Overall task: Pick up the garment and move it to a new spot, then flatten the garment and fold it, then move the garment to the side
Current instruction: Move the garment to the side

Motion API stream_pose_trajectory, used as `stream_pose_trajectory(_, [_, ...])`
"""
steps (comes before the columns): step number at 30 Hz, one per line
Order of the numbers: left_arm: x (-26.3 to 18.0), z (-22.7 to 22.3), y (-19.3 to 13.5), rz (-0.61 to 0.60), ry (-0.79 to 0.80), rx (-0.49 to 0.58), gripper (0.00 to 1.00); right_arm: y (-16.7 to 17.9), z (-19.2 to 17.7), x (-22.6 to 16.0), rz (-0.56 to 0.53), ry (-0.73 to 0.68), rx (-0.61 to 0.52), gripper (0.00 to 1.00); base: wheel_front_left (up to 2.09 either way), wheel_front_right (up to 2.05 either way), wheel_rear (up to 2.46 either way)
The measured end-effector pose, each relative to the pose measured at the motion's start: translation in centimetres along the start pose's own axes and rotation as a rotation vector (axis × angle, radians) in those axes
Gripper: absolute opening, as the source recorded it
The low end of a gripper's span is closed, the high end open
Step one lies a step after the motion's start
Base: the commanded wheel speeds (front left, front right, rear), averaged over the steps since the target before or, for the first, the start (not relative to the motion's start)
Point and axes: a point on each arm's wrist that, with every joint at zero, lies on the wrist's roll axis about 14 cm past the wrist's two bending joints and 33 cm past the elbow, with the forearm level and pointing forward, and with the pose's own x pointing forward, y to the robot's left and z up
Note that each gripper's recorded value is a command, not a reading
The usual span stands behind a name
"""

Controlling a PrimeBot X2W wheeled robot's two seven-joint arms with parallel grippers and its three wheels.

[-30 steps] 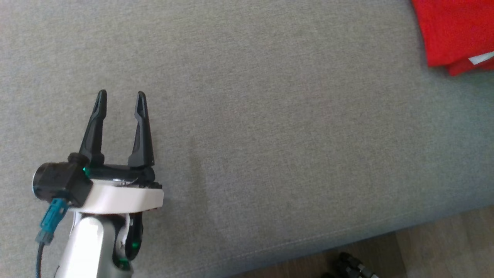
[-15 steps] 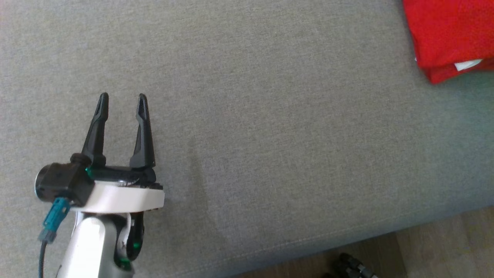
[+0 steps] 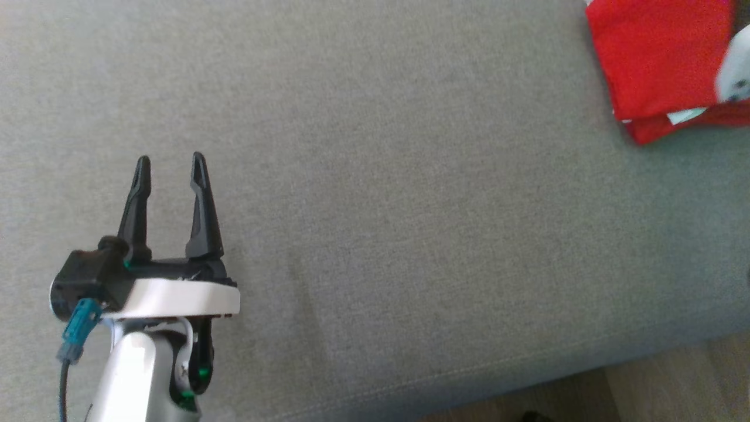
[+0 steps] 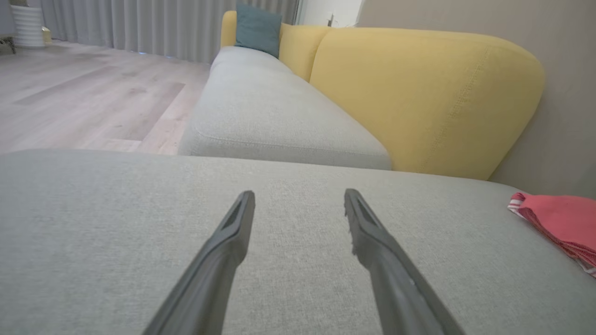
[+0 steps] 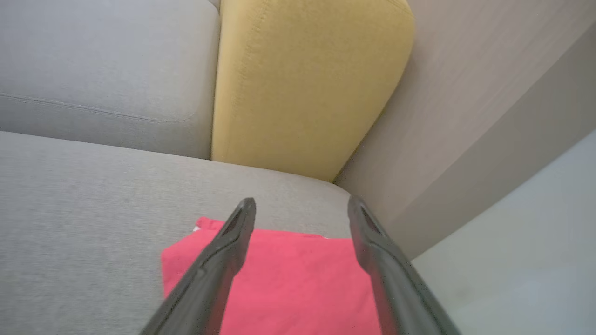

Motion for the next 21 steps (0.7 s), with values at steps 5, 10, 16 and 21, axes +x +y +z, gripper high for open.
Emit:
stream_pose_trajectory(5, [-1.0, 1.8, 0.6, 0.048, -0.031, 0.024, 1.00, 3.6, 1.1, -2.2, 0.089, -0.093, 0.076, 1.00, 0.00, 0.00, 0.00])
stream_pose_trajectory(10, [-3.8, 2.7, 1.8, 0.124, -0.028, 0.021, 1.00, 7.5, 2.3, -5.5, 0.167, -0.201, 0.199, 1.00, 0.00, 0.00, 0.00])
stream_pose_trajectory(16, [-8.4, 3.0, 3.1, 0.203, -0.008, 0.057, 1.00, 12.6, 0.7, -11.3, 0.260, -0.264, 0.340, 1.00, 0.00, 0.00, 0.00])
stream_pose_trajectory(21, [-10.9, 3.3, 3.9, 0.242, -0.012, 0.070, 1.00, 14.2, -0.3, -14.4, 0.303, -0.290, 0.378, 1.00, 0.00, 0.00, 0.00])
